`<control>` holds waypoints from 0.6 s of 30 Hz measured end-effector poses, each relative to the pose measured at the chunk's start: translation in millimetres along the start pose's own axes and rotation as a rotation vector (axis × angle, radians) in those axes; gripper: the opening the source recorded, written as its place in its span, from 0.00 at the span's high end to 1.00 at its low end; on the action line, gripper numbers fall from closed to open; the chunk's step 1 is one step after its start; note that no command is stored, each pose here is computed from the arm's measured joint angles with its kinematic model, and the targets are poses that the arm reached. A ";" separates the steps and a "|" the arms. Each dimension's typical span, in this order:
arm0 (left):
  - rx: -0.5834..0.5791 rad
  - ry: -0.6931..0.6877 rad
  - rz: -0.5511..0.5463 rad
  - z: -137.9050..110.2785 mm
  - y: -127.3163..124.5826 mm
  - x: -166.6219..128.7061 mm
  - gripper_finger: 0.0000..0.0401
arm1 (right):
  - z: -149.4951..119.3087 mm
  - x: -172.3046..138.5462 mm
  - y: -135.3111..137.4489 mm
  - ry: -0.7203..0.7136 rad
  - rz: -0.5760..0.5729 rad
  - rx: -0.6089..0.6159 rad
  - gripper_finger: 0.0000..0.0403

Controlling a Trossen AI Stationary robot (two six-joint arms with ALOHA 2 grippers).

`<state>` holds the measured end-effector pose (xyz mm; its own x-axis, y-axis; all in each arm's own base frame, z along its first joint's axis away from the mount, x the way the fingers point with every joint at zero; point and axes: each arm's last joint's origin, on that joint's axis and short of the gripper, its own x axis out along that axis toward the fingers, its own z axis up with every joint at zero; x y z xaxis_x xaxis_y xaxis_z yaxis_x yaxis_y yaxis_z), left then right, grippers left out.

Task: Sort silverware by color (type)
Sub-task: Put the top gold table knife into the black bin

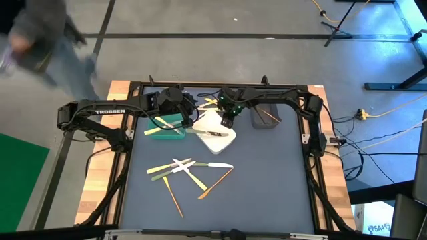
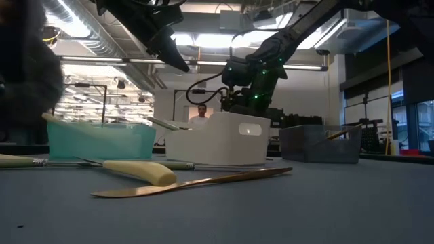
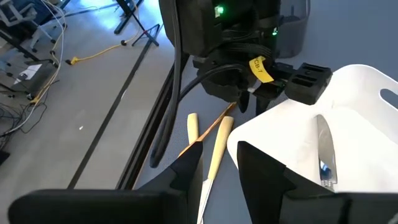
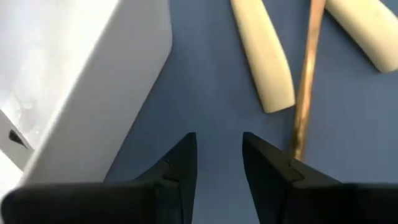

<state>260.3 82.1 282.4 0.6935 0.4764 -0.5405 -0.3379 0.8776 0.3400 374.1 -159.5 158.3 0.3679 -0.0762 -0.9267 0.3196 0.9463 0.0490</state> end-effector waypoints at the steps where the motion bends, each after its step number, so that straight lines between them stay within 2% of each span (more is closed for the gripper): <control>1: 0.000 0.000 0.000 0.0 0.0 0.0 0.77 | 1.3 -1.8 -0.5 0.004 -0.003 0.001 0.71; 8: 0.000 0.000 0.000 0.0 0.1 -0.1 0.77 | 16.0 -15.7 -9.7 -0.042 -0.069 -0.026 0.71; 18: 0.001 0.000 0.000 0.0 0.0 -0.1 0.77 | 6.8 -14.9 -32.5 0.030 -0.092 0.020 0.71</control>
<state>260.2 82.1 282.4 0.6936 0.4765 -0.5403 -0.3376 0.8775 0.3405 364.1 -191.2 173.1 0.3097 -0.1527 -0.9385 0.3687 0.9291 -0.0295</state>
